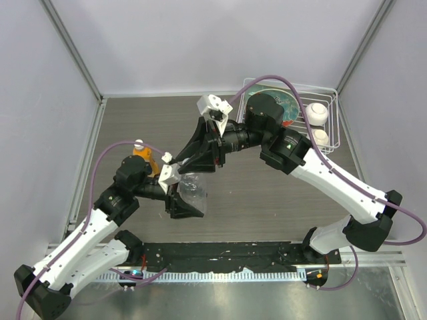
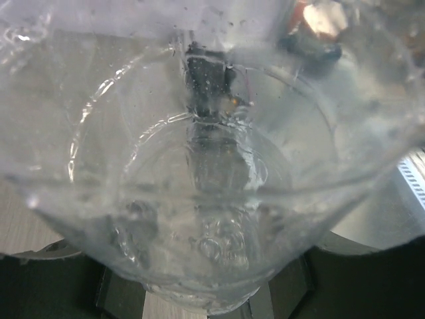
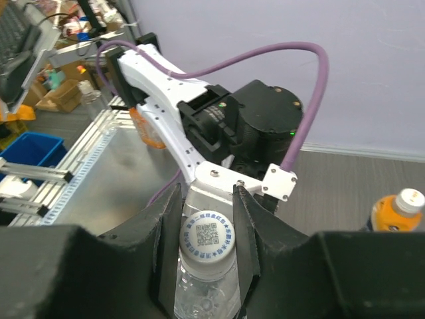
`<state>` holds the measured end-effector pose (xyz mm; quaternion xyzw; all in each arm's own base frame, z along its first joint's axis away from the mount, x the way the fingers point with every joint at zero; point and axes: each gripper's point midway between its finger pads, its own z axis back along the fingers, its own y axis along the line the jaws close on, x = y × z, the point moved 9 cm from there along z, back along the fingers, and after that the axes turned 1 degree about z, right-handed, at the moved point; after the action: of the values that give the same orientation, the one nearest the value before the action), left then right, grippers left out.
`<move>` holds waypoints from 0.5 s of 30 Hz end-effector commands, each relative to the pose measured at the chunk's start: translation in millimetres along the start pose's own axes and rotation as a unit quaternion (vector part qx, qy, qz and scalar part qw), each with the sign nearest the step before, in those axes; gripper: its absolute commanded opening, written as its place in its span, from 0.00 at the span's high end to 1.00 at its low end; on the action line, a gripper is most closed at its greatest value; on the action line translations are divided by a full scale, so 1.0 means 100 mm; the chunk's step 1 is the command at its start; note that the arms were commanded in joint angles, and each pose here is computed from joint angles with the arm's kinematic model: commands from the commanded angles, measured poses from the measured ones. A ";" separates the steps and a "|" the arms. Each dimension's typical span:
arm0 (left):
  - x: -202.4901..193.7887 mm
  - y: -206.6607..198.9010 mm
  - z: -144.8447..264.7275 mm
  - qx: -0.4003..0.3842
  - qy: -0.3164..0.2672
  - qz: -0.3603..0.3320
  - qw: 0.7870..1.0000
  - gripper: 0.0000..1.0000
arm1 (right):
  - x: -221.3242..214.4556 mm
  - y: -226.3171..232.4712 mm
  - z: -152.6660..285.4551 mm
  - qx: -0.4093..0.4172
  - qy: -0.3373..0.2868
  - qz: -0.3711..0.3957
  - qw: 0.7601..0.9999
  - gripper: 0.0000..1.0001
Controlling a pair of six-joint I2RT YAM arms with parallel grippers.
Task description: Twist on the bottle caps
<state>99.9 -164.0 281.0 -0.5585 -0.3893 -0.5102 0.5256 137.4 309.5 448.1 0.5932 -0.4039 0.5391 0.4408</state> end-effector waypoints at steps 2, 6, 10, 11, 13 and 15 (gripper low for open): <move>0.40 0.17 0.05 0.133 -0.057 -0.047 0.988 1.00 | -0.32 -0.26 0.06 -0.148 0.058 -0.047 0.986 0.96; 0.44 0.29 0.08 0.199 -0.071 -0.047 0.976 1.00 | -0.45 -0.35 0.13 -0.234 0.067 -0.062 0.968 0.99; 0.48 0.41 0.12 0.263 -0.090 -0.056 0.959 1.00 | -0.52 -0.38 0.14 -0.300 0.075 -0.072 0.948 0.99; 0.48 0.46 0.15 0.288 -0.094 -0.054 0.951 1.00 | -0.53 -0.41 0.16 -0.331 0.080 -0.071 0.938 0.99; 0.49 0.49 0.17 0.311 -0.100 -0.056 0.944 1.00 | -0.57 -0.40 0.11 -0.355 0.088 -0.072 0.928 0.99; 0.50 0.53 0.19 0.335 -0.105 -0.057 0.935 1.00 | -0.58 -0.42 0.12 -0.396 0.092 -0.066 0.911 0.99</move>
<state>139.4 -163.0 269.2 -0.4342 -0.4777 -0.3897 0.6569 170.2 314.3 431.4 0.4517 -0.5316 0.3978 0.5959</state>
